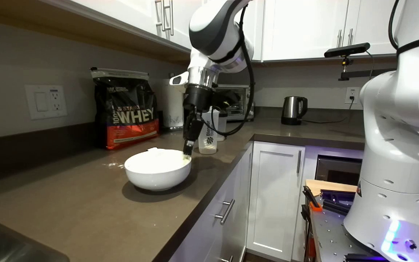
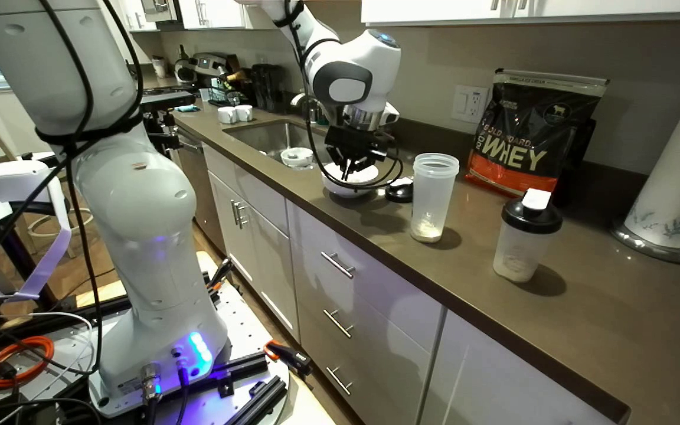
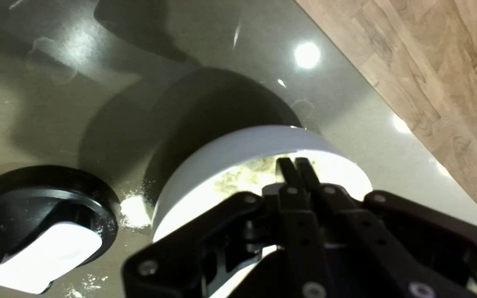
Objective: Scoop some powder and put it in the bottle
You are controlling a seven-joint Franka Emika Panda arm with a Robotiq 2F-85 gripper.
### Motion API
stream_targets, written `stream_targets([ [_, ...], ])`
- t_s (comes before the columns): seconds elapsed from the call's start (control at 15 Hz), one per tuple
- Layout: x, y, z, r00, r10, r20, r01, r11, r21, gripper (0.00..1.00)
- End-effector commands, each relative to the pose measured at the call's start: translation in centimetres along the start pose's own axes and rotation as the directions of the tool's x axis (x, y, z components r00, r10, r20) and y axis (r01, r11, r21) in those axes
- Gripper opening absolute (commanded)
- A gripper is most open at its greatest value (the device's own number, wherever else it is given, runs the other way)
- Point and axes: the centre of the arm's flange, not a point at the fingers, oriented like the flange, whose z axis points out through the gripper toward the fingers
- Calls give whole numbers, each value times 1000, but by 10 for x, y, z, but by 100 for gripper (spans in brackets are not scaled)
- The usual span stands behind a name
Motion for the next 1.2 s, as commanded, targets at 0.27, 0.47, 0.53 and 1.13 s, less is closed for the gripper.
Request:
stream_targets([
  [0.27,15,-4,-13,995,-88,48,92,992,-85,3],
  [0.47,19,-7,-22,993,-111,50,115,989,-91,3],
  [0.53,20,-8,-24,992,-114,47,118,989,-87,3],
  [1.13,22,-18,-32,993,-119,27,122,983,-135,3],
])
